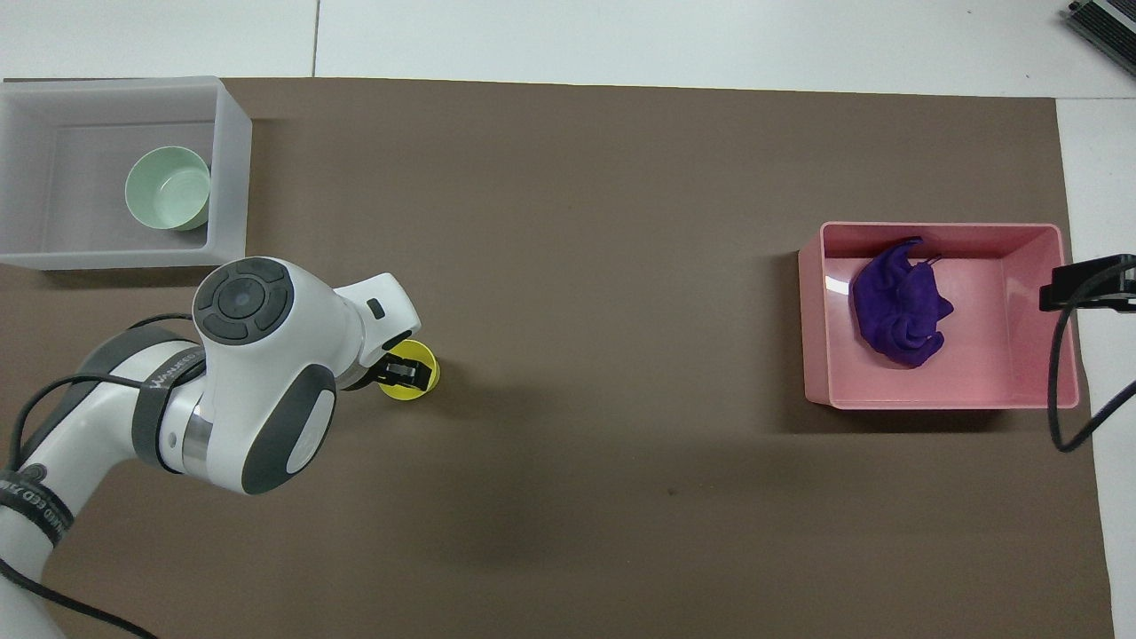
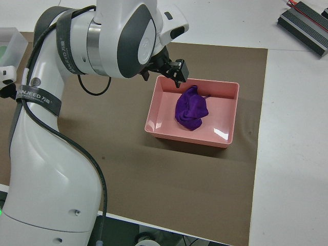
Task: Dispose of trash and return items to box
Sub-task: 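Grasp the yellow cup with the left gripper and carry it to the clear box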
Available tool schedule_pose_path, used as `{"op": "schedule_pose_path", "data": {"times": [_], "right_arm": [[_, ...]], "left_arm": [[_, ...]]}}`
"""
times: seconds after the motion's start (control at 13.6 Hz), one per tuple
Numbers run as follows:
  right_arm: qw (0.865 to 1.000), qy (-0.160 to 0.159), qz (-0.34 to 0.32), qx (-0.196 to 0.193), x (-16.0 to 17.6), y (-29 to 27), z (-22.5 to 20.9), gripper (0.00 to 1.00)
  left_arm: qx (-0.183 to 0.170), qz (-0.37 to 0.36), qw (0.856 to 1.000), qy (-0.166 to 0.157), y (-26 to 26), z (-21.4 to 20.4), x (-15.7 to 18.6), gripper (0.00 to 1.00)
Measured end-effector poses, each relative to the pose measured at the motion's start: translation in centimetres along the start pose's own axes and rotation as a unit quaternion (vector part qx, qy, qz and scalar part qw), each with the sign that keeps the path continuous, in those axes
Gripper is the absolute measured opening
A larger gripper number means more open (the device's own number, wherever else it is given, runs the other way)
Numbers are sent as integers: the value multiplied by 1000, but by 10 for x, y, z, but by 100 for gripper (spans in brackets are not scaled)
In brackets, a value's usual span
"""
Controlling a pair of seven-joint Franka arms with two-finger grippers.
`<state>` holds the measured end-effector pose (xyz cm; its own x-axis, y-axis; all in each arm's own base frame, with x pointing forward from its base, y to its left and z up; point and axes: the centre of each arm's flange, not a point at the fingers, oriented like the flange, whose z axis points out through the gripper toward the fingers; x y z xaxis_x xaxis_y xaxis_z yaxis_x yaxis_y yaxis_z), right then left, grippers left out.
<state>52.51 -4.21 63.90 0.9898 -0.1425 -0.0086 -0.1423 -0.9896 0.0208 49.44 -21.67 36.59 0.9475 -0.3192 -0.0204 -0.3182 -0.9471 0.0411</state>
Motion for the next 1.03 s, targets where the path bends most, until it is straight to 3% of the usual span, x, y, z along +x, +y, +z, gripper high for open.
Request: {"op": "schedule_pose_path", "data": {"times": [0.22, 0.37, 0.59, 0.74, 1.03], "right_arm": [[1000, -3, -8, 0, -1, -9, 1, 100], [1000, -4, -15, -1, -2, -15, 2, 100], [1000, -5, -18, -1, -2, -19, 3, 100], [1000, -6, -18, -1, -2, -19, 4, 100], [1000, -6, -18, -1, -2, -19, 4, 100]], "left_arm": [[0, 0, 1000, 6, -1, 12, -5, 28], [0, 0, 1000, 6, -2, 13, -5, 3], [0, -5, 1000, 5, -6, 0, 1, 3], [-1, -21, 1000, -4, -23, -34, 14, 3], [-5, -35, 999, 3, -115, -101, 35, 3]]}}
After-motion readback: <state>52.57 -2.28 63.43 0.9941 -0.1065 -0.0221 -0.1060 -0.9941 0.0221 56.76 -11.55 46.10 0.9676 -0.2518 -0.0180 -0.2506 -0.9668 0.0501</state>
